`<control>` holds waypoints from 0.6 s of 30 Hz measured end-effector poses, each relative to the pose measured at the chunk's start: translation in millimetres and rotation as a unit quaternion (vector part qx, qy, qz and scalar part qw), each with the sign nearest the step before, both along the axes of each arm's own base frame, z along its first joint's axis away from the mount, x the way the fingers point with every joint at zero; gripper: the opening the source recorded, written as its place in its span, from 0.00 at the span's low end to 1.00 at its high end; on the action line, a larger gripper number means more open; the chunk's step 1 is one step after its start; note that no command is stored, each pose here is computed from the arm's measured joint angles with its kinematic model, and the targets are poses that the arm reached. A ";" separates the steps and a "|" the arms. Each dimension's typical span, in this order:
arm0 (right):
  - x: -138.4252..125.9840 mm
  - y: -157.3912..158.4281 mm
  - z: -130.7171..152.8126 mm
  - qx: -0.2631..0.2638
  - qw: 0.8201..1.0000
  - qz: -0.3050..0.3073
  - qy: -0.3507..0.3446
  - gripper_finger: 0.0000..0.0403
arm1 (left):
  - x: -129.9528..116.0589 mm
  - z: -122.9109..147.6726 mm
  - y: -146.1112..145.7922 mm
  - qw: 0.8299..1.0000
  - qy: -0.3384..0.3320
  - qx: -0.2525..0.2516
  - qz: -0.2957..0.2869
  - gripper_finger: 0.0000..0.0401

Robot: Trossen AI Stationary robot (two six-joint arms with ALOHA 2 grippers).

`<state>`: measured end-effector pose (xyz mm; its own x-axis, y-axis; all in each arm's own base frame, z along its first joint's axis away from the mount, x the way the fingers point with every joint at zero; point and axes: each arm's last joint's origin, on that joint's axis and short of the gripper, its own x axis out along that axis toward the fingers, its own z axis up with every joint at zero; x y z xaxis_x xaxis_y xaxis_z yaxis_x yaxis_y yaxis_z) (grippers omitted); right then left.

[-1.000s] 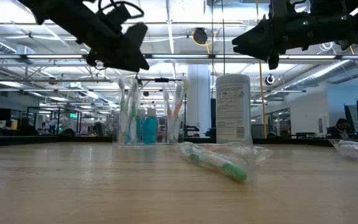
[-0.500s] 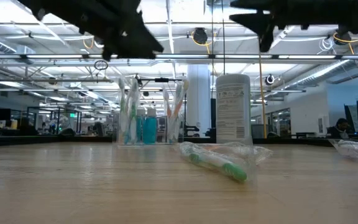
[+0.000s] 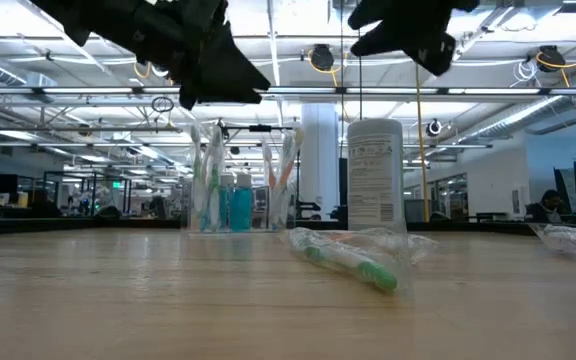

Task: Pick & Place toothbrushing station
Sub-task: Put the blue mouthwash into the transparent organizer

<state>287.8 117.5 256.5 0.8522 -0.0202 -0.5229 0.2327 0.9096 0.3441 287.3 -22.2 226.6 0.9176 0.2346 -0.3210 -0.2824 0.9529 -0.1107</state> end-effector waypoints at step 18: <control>14.3 87.2 -62.7 0.322 0.882 0.004 0.344 0.29 | -2.0 -5.4 0.2 1.000 0.029 -0.001 0.002 0.44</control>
